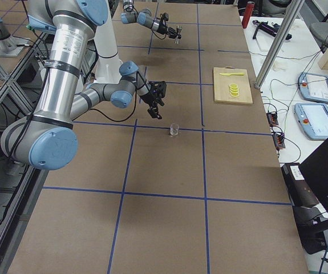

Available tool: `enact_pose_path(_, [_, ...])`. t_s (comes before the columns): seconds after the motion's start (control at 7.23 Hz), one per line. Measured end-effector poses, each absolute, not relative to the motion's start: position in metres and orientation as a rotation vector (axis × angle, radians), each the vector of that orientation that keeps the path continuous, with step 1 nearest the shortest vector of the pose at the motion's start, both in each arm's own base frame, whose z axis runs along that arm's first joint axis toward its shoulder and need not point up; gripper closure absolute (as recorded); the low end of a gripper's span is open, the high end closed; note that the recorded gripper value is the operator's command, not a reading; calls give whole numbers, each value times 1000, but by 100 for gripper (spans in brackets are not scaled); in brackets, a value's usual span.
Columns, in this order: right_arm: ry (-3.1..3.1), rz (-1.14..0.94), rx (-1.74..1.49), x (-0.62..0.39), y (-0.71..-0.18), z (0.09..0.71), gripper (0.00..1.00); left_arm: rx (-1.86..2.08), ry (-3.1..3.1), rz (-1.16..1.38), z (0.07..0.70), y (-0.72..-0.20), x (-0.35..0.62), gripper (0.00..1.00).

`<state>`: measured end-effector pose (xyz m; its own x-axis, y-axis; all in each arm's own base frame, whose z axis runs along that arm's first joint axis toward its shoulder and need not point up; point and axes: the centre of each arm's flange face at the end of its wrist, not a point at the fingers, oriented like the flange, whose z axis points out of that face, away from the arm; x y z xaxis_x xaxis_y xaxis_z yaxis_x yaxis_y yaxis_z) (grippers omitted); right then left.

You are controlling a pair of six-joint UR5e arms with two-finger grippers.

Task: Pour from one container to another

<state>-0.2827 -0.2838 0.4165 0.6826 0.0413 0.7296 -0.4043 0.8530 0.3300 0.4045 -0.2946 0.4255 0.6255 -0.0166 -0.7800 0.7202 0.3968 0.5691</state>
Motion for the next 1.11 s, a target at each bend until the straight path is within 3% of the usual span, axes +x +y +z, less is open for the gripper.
enact_pose_path(0.55, [-786, 238, 655, -284, -288, 458, 0, 1188, 854, -309, 401, -316, 397, 100])
enact_pose_path(1.11, [-738, 237, 770, -285, -291, 486, 0, 1234, 873, -282, 367, -332, 406, 100])
